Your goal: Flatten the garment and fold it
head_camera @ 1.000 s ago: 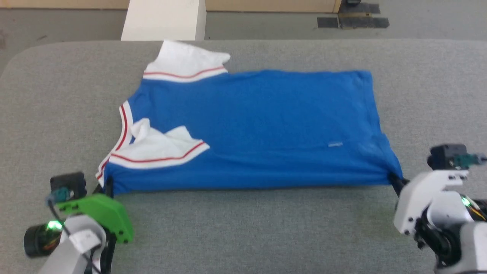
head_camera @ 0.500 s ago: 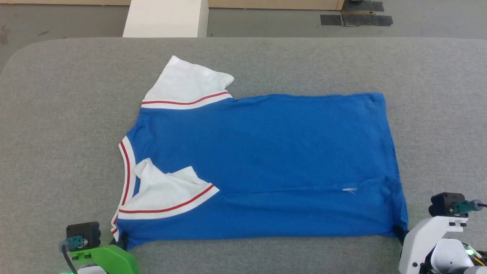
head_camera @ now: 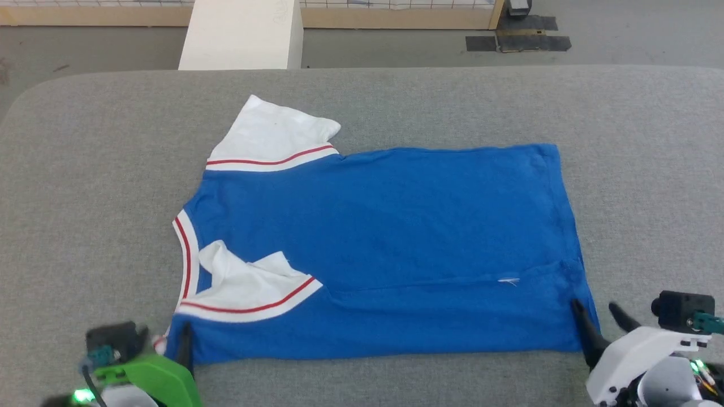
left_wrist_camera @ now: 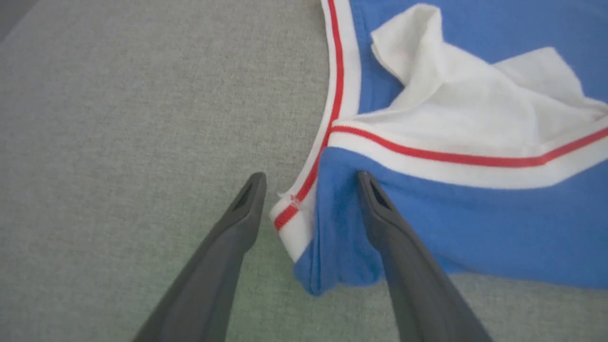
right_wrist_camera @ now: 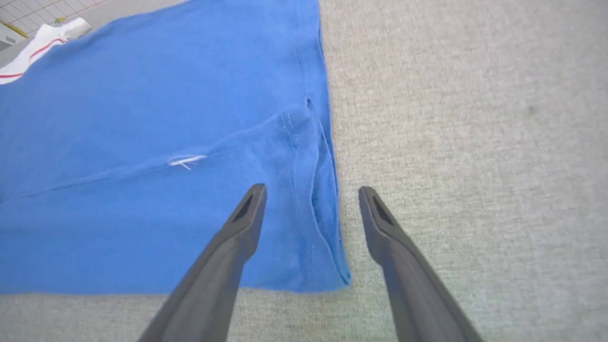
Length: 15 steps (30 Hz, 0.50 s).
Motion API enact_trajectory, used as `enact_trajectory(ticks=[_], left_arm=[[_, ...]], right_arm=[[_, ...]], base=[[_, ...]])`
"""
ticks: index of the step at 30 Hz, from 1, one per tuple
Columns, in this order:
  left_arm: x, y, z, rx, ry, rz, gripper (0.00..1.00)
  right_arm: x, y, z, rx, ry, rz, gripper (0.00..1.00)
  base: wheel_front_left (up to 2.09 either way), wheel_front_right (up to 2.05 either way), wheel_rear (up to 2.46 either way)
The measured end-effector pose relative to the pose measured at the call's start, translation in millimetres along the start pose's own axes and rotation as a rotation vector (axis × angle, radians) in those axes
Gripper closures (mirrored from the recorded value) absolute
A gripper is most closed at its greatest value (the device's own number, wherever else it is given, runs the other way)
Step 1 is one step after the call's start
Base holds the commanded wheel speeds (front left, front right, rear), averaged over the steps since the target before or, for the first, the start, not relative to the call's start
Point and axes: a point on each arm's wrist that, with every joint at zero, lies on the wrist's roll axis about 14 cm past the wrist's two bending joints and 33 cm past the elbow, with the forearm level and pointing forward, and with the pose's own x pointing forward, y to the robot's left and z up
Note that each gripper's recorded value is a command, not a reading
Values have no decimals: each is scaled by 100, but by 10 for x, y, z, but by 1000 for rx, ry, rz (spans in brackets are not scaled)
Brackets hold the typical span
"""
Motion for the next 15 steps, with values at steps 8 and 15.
enact_trajectory(ticks=[8,15], left_arm=[[444,-216,1205,202,-352,-106,0],[1012,-506,2093,328,-426,-219,0]], right_arm=[[48,340,624,-123,-348,75,0],[260,533,896,-159,-487,130,0]], base=[[0,0,0],[0,0,0]])
